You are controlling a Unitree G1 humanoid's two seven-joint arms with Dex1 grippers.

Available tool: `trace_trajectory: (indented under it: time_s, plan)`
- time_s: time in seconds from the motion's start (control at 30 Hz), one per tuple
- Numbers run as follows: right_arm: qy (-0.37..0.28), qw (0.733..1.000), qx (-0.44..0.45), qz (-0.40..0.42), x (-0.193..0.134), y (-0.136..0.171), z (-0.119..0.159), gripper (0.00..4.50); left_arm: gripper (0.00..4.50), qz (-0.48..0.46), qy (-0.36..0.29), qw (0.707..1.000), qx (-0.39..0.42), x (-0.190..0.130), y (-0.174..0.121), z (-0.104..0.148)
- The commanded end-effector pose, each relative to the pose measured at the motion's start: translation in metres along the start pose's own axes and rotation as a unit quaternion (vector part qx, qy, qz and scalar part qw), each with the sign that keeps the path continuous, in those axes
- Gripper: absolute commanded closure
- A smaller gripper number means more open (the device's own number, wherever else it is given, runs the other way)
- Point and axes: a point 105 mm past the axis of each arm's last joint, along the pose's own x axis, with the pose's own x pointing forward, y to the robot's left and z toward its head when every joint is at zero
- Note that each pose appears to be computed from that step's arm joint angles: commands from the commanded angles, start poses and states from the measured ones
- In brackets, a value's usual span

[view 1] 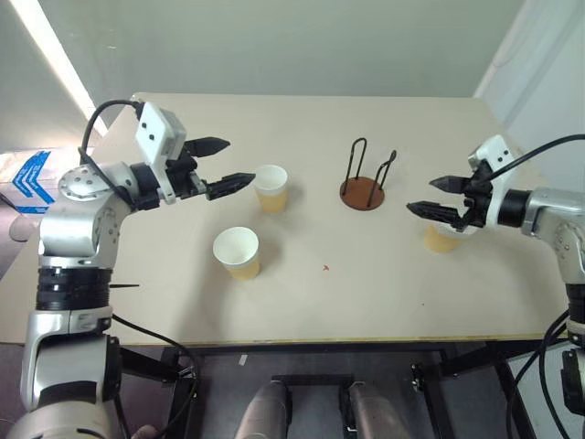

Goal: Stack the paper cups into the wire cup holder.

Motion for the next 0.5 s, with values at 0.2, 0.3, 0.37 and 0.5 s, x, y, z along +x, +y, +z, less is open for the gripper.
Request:
trace_trajectory:
  time_s: [0.2, 0.3, 0.37, 0.5]
  plan:
    - [-0.044, 0.997, -0.048, -0.048, -0.006, -0.010, 0.028, 0.07, 0.00, 0.011, -0.026, 0.999, 0.022, -0.003, 0.003, 0.017]
    - [-0.054, 0.997, -0.033, -0.055, -0.001, -0.012, 0.029, 0.07, 0.00, 0.012, -0.025, 0.999, 0.023, -0.002, 0.003, 0.016]
    - [-0.062, 0.996, -0.024, -0.052, 0.002, -0.011, 0.031, 0.07, 0.00, 0.012, -0.025, 0.999, 0.023, -0.002, 0.004, 0.016]
    - [-0.052, 0.997, -0.019, -0.058, 0.013, -0.011, 0.029, 0.07, 0.00, 0.012, -0.027, 0.999, 0.021, -0.003, 0.003, 0.016]
